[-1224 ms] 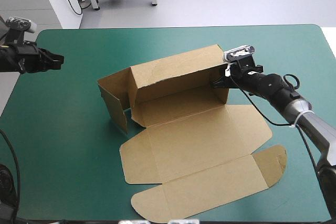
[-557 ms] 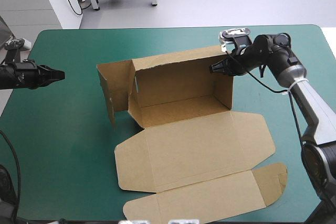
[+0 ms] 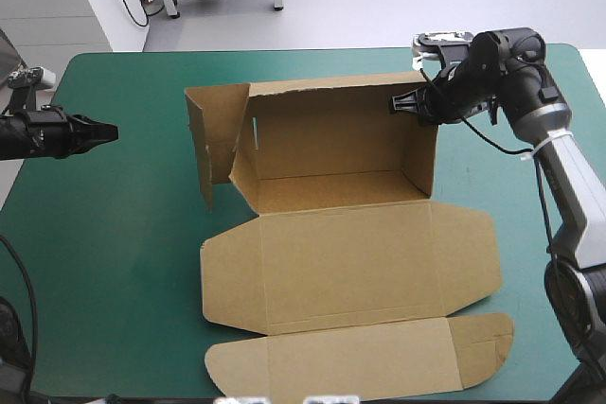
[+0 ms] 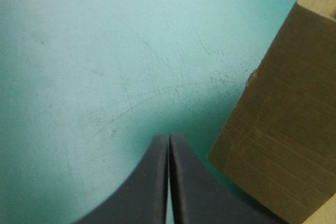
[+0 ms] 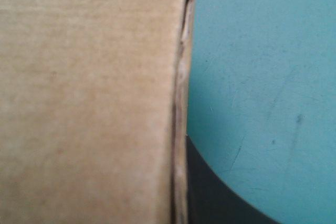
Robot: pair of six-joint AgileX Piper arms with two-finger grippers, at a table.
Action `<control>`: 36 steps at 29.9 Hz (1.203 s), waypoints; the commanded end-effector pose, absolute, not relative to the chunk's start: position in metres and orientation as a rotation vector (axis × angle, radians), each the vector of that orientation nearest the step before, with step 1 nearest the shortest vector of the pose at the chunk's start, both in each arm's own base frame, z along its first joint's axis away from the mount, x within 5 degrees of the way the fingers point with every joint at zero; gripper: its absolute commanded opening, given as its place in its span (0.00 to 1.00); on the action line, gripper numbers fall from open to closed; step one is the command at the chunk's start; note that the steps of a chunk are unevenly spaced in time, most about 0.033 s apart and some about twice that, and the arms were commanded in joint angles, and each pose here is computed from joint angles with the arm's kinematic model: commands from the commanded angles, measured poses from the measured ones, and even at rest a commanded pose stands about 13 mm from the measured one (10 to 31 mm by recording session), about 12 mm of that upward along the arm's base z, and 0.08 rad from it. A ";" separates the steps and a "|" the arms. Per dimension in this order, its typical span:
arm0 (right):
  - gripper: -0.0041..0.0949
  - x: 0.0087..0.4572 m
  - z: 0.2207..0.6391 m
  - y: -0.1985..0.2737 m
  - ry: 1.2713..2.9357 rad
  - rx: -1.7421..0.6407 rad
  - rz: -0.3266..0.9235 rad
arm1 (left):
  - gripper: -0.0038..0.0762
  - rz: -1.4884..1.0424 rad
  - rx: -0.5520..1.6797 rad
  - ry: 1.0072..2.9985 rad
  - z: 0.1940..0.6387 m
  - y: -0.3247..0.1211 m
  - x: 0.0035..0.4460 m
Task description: Fold the box
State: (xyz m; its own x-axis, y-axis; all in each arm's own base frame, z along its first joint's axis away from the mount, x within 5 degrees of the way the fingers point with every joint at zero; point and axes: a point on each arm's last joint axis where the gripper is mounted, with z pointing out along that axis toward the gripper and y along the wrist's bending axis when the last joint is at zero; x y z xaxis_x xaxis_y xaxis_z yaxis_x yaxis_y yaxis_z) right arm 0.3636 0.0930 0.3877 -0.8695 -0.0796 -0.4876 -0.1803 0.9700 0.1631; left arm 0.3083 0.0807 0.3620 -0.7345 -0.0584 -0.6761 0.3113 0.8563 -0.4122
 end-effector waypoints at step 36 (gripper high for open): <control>0.04 0.397 0.324 0.090 2.649 -0.208 0.136 | 0.04 -0.715 0.187 2.218 0.386 0.072 0.300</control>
State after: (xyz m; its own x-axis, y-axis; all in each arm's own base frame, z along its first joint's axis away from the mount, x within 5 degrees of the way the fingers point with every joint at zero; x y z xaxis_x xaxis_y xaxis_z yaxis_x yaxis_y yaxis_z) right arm 0.3996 0.0942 0.3102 -0.8992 -0.1041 -0.4249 -0.1562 0.9836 0.0897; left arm 0.3085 0.0804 0.3625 -0.7339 -0.0660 -0.6760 0.3091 0.8538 -0.4190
